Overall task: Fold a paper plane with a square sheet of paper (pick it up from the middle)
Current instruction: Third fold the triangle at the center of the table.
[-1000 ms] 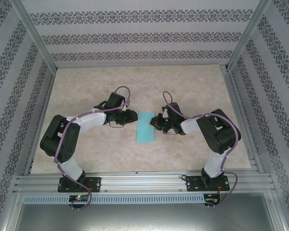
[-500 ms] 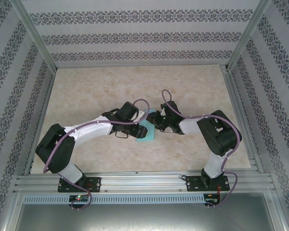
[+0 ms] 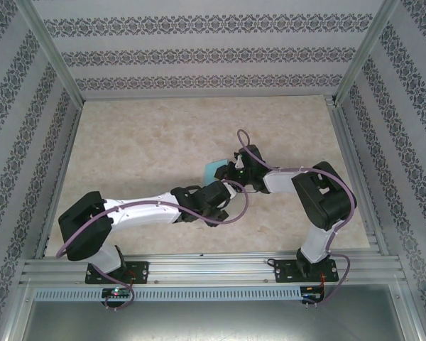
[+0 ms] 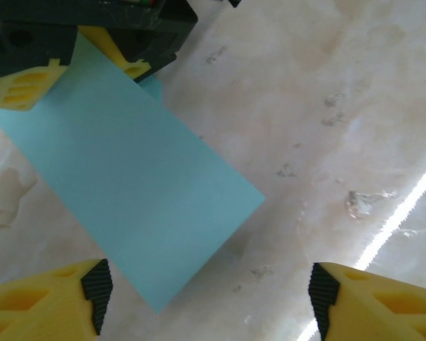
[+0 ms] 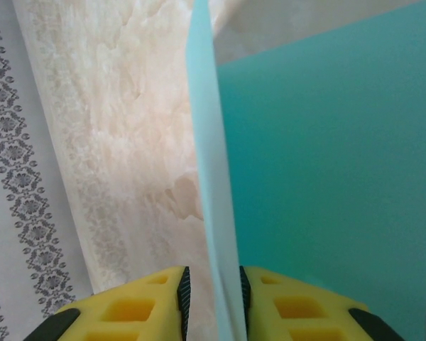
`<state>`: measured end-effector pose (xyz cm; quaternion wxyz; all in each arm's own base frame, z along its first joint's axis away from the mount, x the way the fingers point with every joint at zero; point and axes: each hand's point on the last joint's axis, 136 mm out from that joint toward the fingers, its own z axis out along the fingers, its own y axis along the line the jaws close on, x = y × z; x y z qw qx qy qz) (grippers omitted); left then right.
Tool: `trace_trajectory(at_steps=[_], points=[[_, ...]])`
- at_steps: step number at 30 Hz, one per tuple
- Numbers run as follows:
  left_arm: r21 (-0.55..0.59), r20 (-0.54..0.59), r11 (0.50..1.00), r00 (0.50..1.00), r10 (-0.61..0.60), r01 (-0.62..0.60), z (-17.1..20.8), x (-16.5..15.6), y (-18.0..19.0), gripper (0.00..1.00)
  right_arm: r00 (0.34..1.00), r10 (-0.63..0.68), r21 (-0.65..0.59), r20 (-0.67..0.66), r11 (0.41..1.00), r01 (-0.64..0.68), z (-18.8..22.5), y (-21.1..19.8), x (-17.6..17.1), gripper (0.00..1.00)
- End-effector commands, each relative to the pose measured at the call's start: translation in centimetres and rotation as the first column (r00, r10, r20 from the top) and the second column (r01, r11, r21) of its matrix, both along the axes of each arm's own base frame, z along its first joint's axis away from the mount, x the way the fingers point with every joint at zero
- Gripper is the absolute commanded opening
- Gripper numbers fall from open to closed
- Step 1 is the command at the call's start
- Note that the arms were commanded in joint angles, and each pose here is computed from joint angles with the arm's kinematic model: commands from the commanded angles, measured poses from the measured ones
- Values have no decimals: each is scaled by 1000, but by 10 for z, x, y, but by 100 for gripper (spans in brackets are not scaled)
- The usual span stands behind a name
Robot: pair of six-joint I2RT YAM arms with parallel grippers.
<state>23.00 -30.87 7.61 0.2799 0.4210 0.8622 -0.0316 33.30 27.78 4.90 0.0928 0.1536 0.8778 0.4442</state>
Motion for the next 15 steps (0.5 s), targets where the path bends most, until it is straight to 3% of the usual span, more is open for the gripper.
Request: trace_trajectory(at_steps=[1, 7, 12, 15], points=[[101, 77, 994, 996, -41, 33, -12, 6, -4, 78, 1000, 19, 14, 11, 1000, -19, 10, -1, 4, 29], [97, 78, 995, 996, -43, 35, -22, 7, -12, 75, 1000, 21, 13, 0, 1000, -21, 7, -2, 3, 31], [81, 114, 997, 993, -10, 0, -11, 15, -13, 64, 1000, 25, 7, -6, 1000, -25, 4, -5, 0, 31], [47, 129, 999, 992, 5, -11, -7, 17, -16, 49, 999, 37, 11, -9, 999, -37, 3, -4, -1, 32]])
